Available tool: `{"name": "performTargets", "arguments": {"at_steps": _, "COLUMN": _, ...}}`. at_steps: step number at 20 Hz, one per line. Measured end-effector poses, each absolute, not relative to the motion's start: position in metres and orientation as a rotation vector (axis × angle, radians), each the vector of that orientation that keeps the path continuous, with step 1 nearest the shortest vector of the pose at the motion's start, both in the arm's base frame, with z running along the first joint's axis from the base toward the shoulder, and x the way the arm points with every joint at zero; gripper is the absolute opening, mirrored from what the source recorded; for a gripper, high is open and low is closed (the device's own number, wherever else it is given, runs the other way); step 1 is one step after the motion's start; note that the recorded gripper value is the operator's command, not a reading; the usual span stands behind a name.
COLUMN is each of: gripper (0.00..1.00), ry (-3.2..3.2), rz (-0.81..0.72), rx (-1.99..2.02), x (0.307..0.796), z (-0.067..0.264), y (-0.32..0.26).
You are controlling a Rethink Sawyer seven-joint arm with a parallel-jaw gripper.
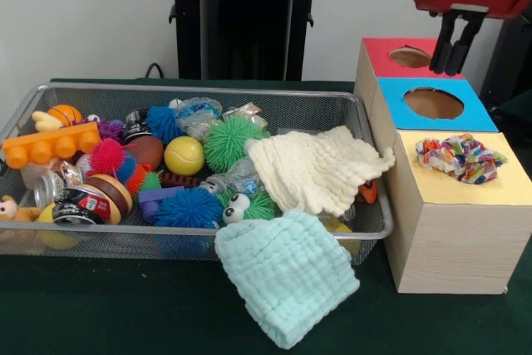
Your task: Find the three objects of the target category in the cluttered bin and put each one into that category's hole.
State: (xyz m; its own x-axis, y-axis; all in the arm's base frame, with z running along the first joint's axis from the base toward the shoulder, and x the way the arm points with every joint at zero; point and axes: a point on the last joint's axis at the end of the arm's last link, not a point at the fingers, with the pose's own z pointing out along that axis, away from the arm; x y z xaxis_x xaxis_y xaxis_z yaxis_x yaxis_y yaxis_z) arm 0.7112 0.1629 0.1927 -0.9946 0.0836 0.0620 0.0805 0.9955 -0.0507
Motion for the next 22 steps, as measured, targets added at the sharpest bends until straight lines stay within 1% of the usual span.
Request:
{"name": "performTargets", "arguments": {"at_steps": 8, "gripper": 0.0, "ry": -3.138, "rz": 0.078, "rx": -0.119, "x": 0.719, "z": 0.185, "y": 0.159}}
{"name": "performTargets", "arguments": {"at_steps": 15, "gripper": 0.0, "ry": -3.208, "rz": 0.098, "rx": -0.053, "x": 0.721, "z": 0.162, "y": 0.168}}
{"name": "performTargets", "arguments": {"at_steps": 22, "gripper": 0.0, "ry": -3.197, "rz": 0.096, "rx": -0.013, "x": 0.709, "z": 0.136, "y": 0.177}}
